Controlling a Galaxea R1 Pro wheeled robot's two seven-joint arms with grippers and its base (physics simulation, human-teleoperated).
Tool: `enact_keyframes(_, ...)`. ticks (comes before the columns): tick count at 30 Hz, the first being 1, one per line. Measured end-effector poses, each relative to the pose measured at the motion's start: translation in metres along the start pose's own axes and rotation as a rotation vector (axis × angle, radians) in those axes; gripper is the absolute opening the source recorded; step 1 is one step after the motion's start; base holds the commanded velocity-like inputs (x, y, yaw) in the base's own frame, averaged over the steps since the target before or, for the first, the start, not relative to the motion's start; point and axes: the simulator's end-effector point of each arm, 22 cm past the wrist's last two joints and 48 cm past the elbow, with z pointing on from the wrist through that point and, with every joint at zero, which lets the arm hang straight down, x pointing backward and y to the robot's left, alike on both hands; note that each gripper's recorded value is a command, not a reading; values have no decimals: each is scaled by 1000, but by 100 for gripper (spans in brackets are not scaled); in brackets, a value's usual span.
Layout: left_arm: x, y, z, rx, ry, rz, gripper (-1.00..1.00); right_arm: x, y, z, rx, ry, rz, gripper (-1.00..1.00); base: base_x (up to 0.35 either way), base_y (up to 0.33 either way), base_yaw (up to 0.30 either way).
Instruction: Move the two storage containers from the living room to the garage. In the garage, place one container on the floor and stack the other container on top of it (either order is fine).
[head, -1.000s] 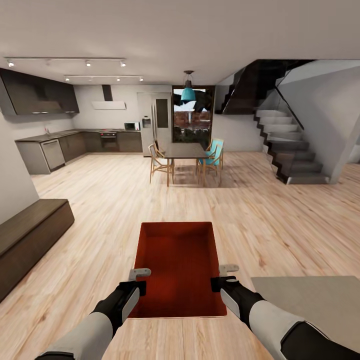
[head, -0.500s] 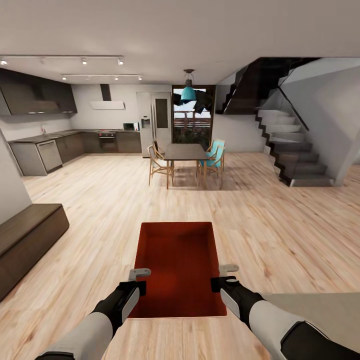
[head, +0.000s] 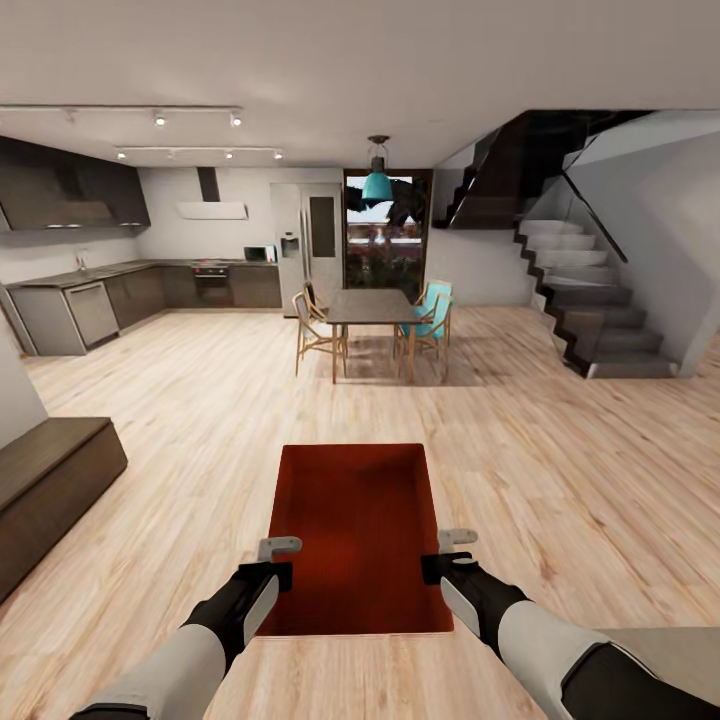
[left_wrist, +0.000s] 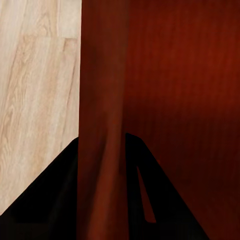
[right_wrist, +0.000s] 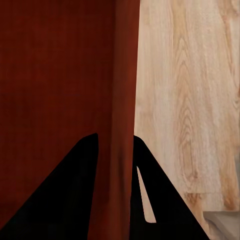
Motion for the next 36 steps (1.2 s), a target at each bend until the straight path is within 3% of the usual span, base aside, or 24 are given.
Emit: enact_keyframes(36,0,0,0,0,0,0,-100,0,0,0,0,0,0,-100,322,0,0)
